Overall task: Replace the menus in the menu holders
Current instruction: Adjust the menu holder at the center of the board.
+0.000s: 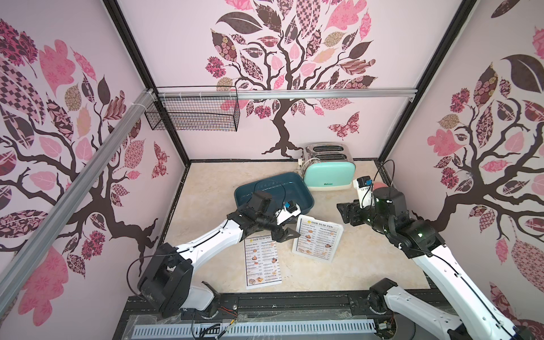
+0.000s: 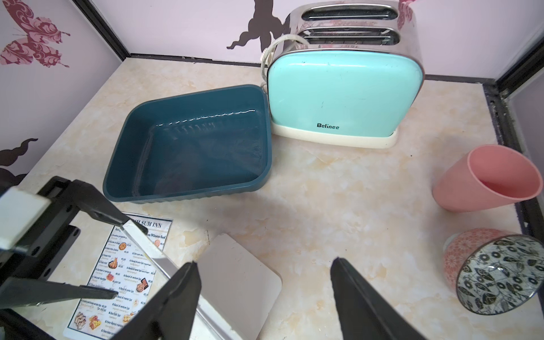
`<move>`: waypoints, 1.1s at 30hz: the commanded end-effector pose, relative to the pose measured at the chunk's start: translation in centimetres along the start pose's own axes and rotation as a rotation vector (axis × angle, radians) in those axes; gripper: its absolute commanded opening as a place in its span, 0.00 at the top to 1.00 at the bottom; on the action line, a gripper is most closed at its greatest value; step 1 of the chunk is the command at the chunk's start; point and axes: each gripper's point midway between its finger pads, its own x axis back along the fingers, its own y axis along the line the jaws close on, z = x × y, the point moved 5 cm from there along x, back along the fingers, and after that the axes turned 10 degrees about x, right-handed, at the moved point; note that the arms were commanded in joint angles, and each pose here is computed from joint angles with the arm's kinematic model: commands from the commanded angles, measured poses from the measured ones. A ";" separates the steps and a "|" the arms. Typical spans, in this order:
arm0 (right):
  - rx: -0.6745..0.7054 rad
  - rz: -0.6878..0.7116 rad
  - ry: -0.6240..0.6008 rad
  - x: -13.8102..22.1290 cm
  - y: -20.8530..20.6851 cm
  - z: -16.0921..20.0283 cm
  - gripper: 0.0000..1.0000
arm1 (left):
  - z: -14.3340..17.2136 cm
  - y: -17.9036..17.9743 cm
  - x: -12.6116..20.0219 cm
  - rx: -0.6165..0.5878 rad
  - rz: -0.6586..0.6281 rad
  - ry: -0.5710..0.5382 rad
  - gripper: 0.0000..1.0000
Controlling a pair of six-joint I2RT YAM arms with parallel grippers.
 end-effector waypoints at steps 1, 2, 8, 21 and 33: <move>0.018 0.014 -0.029 0.8 -0.1 -0.7 0.25 | -1.9 0.3 -0.6 -0.012 0.056 -0.045 0.37; 0.018 0.008 -0.031 0.9 -0.1 -0.8 0.25 | -2.0 0.4 -0.9 -0.009 0.081 -0.038 0.39; 0.036 -0.003 -0.035 1.3 0.0 -0.8 0.27 | -2.1 1.1 -1.7 0.030 0.184 -0.030 0.52; 0.047 0.004 -0.032 0.9 -0.1 -0.6 0.28 | -0.9 0.6 -1.3 0.063 0.191 -0.034 0.93; 0.024 0.064 -0.012 0.2 -0.8 -0.5 0.28 | 0.7 0.6 0.2 0.082 0.031 -0.036 0.81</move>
